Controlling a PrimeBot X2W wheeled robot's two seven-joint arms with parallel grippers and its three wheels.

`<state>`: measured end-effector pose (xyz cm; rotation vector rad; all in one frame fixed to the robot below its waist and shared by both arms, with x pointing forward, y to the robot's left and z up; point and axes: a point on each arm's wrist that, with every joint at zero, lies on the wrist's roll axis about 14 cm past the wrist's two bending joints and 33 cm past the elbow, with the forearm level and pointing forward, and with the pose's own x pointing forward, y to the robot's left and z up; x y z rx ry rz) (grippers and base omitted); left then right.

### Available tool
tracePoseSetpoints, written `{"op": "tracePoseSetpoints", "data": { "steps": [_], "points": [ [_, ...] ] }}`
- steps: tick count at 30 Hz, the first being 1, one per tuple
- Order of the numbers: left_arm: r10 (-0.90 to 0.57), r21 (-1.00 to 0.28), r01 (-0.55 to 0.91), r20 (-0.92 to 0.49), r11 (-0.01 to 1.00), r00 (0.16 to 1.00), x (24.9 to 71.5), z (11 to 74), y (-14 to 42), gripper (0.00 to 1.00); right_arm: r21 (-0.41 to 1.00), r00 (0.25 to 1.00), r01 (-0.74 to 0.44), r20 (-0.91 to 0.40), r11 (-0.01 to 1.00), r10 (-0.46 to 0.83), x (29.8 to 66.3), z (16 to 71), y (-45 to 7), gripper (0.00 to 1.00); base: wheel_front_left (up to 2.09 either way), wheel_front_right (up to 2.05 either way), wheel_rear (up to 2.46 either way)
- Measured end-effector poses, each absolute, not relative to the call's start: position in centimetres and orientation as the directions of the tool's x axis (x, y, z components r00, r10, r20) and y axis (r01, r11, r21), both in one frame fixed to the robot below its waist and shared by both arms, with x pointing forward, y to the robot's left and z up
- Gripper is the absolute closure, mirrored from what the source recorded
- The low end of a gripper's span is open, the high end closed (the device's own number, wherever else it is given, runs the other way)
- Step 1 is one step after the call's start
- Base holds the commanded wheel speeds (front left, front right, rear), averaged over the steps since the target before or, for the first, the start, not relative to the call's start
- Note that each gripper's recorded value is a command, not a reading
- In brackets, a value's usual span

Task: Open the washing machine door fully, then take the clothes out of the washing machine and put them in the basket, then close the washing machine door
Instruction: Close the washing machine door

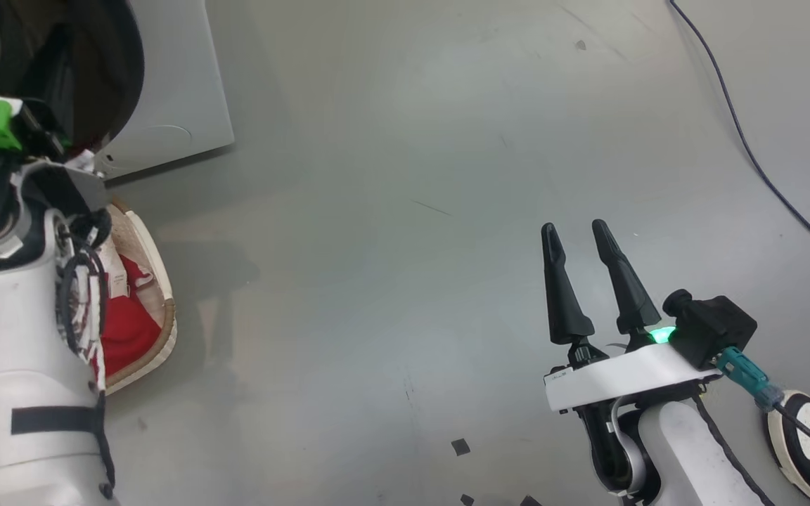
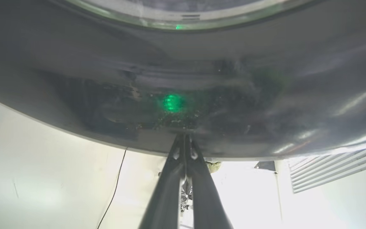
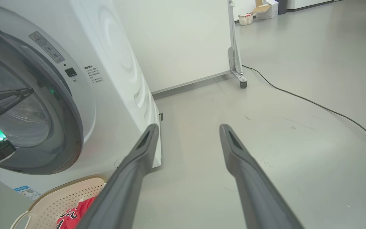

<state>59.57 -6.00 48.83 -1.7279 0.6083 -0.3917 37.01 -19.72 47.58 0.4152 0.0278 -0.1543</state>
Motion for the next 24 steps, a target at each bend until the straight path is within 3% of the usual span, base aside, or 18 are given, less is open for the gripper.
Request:
{"op": "tracePoseSetpoints", "data": {
  "steps": [5,10,13,24],
  "points": [
    [-0.634,-0.984,-0.16,-0.076,-0.077,0.77,56.7,47.5,-5.6,1.0,0.376,0.991,0.129,-0.026,0.917,-0.129,37.6,48.3,-19.6,0.0,0.0,0.0,0.0],
    [-0.658,-0.996,-0.073,-0.094,0.058,0.747,53.7,46.7,-4.6,1.0,0.359,0.997,0.066,0.005,0.931,-0.072,38.2,48.9,-18.5,0.0,0.0,0.0,0.0],
    [-0.667,-0.982,0.002,-0.127,0.189,0.734,51.9,46.1,-3.4,1.0,0.354,0.999,0.022,0.02,0.935,-0.031,38.4,49.2,-17.8,0.0,0.0,0.0,0.0],
    [-0.549,-0.821,0.184,-0.178,0.541,0.817,48.2,47.1,3.4,1.0,0.334,0.997,-0.06,0.066,0.941,0.04,38.9,50.4,-16.6,0.0,0.0,0.0,0.0]
  ]
}}
